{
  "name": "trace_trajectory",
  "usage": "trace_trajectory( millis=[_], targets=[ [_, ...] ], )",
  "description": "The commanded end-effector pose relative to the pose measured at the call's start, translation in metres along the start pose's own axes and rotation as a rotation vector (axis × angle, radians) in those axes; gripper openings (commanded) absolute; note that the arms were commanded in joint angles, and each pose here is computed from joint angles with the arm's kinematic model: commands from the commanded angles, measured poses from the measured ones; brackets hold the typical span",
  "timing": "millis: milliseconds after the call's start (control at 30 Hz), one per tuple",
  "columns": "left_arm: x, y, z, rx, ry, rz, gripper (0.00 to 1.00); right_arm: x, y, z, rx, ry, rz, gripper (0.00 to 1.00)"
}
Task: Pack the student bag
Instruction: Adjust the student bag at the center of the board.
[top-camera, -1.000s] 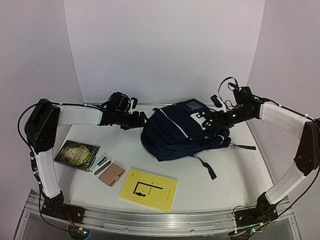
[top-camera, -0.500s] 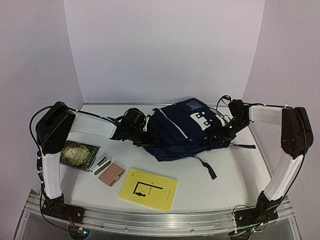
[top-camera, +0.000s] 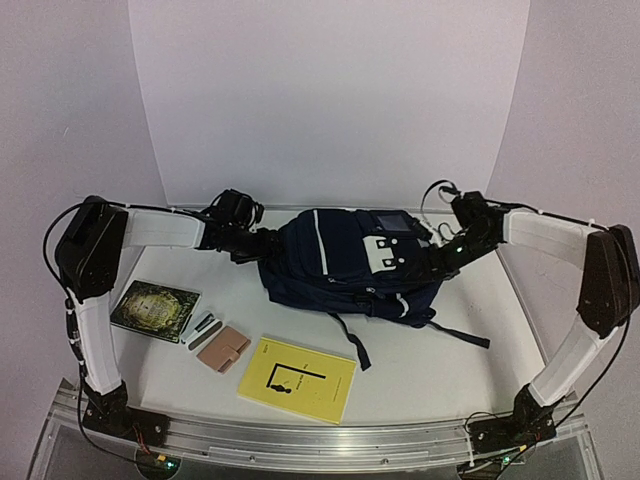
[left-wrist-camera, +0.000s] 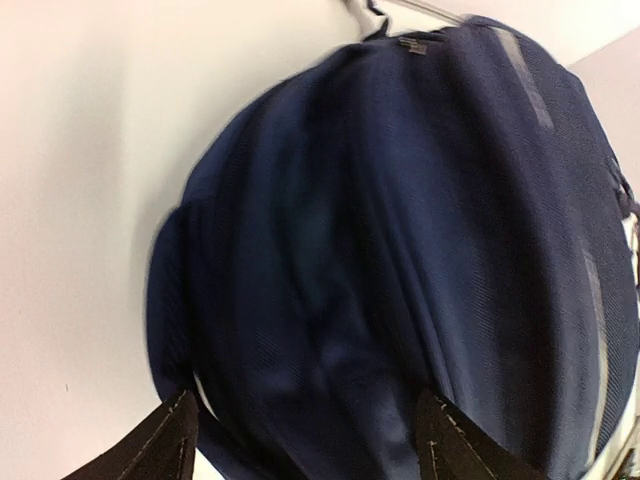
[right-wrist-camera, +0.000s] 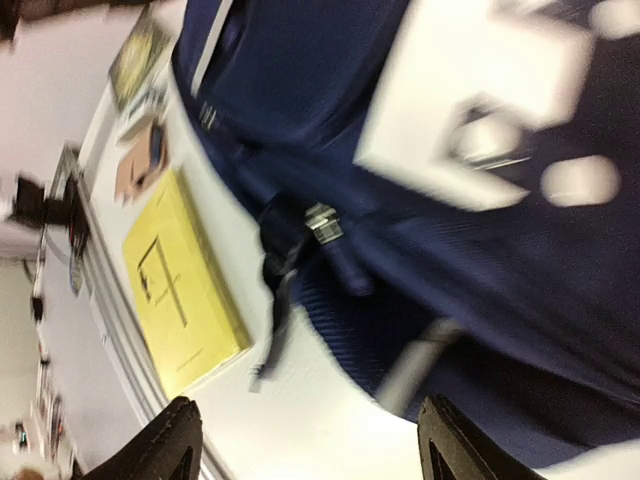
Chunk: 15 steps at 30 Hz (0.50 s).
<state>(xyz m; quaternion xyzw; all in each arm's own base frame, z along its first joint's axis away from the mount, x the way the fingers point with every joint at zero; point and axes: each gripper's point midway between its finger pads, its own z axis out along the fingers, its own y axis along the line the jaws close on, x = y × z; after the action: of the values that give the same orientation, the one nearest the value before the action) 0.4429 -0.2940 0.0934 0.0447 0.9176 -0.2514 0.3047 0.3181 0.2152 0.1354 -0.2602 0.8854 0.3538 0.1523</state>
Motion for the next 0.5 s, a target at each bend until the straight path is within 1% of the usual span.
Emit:
trace_trajectory(
  millis=[0,100,167,267,367,467],
  targets=[
    [0.013,-0.087,-0.045,0.044,-0.049,0.19,0.76,-0.029,-0.06,-0.06,0.219,-0.137,0.054,0.76],
    [0.048,-0.098,-0.037,0.093,0.013,0.129,0.74,-0.019,-0.096,-0.056,0.321,-0.094,0.12,0.81],
    [0.068,-0.096,-0.027,0.107,0.05,0.088,0.73,-0.012,-0.11,-0.046,0.322,-0.062,0.167,0.84],
    [0.089,-0.089,-0.008,0.098,0.098,0.07,0.73,0.002,-0.119,-0.026,0.277,-0.014,0.227,0.85],
    [0.09,-0.074,0.011,0.047,0.104,0.086,0.73,0.014,-0.113,-0.008,0.18,0.015,0.265,0.82],
    [0.069,-0.052,0.028,0.015,0.096,0.065,0.72,0.02,-0.093,0.002,0.048,0.014,0.281,0.77]
  ],
)
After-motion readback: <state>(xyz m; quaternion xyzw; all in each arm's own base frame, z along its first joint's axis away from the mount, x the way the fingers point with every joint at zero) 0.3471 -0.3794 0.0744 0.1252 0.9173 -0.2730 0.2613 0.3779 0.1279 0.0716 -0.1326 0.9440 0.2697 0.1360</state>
